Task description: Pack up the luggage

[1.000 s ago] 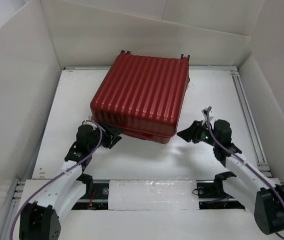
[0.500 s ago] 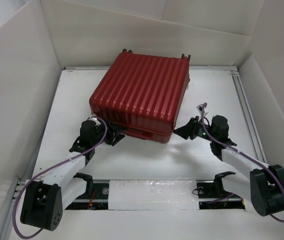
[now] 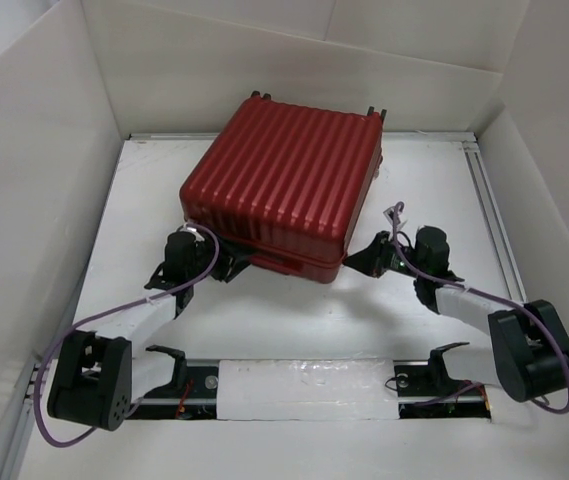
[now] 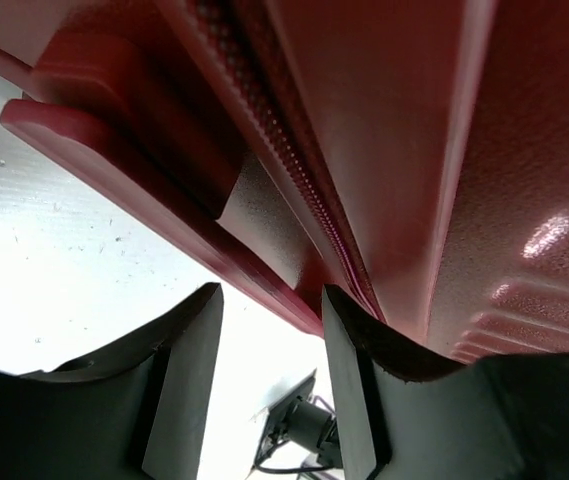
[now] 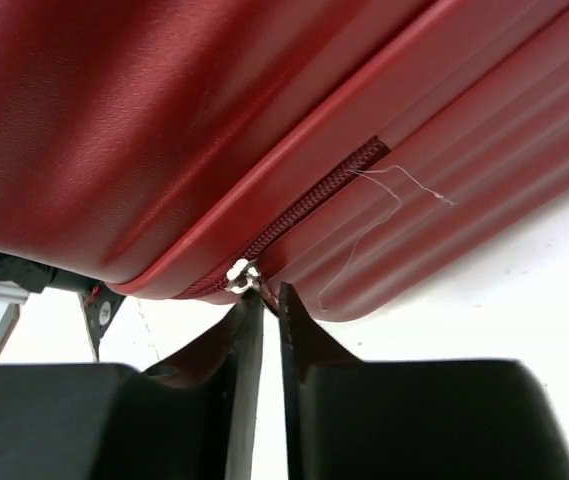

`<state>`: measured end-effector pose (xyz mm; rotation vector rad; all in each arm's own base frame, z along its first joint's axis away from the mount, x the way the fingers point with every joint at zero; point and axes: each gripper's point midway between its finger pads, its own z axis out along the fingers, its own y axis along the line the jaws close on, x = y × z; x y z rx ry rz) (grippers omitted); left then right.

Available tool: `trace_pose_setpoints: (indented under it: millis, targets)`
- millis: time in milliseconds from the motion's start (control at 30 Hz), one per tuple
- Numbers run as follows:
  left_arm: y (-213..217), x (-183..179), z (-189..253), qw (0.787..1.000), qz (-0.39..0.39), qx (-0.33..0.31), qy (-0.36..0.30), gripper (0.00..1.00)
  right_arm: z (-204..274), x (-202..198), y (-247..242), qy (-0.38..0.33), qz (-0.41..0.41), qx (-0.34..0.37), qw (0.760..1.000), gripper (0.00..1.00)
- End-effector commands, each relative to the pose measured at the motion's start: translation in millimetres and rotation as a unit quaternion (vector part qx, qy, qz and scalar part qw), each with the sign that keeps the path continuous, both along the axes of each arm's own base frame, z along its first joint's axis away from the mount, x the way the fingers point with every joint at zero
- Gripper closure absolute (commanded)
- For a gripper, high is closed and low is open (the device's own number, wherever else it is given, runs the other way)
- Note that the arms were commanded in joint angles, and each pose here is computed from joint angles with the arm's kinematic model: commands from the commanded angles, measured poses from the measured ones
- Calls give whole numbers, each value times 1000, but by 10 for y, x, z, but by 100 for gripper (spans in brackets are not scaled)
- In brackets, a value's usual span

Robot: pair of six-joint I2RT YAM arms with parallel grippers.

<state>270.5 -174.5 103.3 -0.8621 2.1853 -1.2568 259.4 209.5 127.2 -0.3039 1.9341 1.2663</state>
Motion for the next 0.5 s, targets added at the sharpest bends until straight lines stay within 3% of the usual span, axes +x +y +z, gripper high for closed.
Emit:
trace_pose_setpoints:
  millis: [0, 67, 133, 200, 367, 433, 467]
  targets:
    - [-143, -38, 127, 999, -46, -15, -17, 60, 359, 175, 94, -80, -1, 17, 997, 85]
    - [-143, -35, 93, 999, -46, -15, -17, 60, 392, 150, 118, -85, 3, 19, 996, 96]
    - [-184, -40, 108, 998, -55, -18, -22, 61, 393, 148, 110, -78, -2, 20, 997, 100]
    - [-257, -66, 97, 997, -65, -17, -25, 68, 407, 4, 185, -64, 8, 21, 998, 100]
    - [-486, -92, 73, 997, -77, -17, -26, 100, 316, -431, 335, -11, -7, -21, 1000, 100]
    - [-541, -45, 122, 996, -74, -13, -41, 100, 272, -809, 394, 22, 6, -42, 999, 100]
    - [-618, -53, 174, 995, -82, -20, -45, 100, 239, -813, 350, 31, -25, -54, 998, 100]
